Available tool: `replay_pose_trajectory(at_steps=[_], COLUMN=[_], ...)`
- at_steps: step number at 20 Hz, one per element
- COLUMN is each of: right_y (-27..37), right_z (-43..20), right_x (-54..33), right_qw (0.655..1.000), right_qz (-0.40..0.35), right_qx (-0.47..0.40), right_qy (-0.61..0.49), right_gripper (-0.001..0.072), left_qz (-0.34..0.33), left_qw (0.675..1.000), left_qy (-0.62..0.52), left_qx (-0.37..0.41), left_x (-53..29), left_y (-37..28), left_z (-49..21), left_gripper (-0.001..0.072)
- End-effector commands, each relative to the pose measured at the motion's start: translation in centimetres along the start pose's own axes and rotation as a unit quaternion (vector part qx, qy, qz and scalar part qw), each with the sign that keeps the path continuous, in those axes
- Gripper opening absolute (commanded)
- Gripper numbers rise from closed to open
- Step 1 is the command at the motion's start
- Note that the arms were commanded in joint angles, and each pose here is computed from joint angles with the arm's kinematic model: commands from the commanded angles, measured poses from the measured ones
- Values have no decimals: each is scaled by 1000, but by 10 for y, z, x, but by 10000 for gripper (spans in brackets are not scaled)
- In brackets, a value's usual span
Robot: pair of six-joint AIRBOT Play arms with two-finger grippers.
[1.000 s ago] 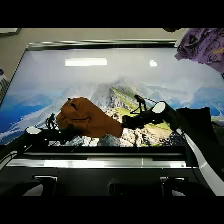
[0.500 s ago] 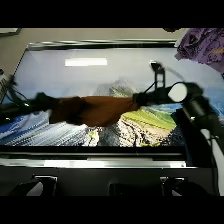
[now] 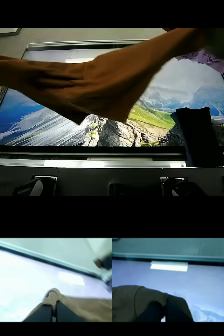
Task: Fold the clothes and pants, and hang the long-sleeved shirts on hangers.
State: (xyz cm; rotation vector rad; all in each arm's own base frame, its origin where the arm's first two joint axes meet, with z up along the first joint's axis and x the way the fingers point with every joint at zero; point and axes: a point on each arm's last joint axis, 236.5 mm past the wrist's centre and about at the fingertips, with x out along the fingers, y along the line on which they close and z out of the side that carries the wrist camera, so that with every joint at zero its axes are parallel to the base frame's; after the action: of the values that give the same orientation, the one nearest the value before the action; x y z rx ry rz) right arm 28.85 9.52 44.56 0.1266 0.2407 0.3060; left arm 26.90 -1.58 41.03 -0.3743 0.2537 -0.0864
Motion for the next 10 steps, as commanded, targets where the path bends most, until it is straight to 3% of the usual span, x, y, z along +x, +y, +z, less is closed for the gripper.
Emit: replay_pose_trajectory(at_steps=[1,5,10], right_y=[-8,-34,-54], right_z=[35,43,-35], right_x=[-85,-66,111], right_qw=[996,992,990], right_qz=[-20,-73,-113], right_qx=[6,33,52], right_qy=[-88,-97,71], right_gripper=[33,33,34], left_qz=[146,156,120], left_qw=[981,981,990], left_qy=[-123,-116,58], left_qx=[-2,-5,-53], left_x=[-91,-86,38], left_y=[34,42,80], left_z=[37,34,-32], left_gripper=[15,15,15])
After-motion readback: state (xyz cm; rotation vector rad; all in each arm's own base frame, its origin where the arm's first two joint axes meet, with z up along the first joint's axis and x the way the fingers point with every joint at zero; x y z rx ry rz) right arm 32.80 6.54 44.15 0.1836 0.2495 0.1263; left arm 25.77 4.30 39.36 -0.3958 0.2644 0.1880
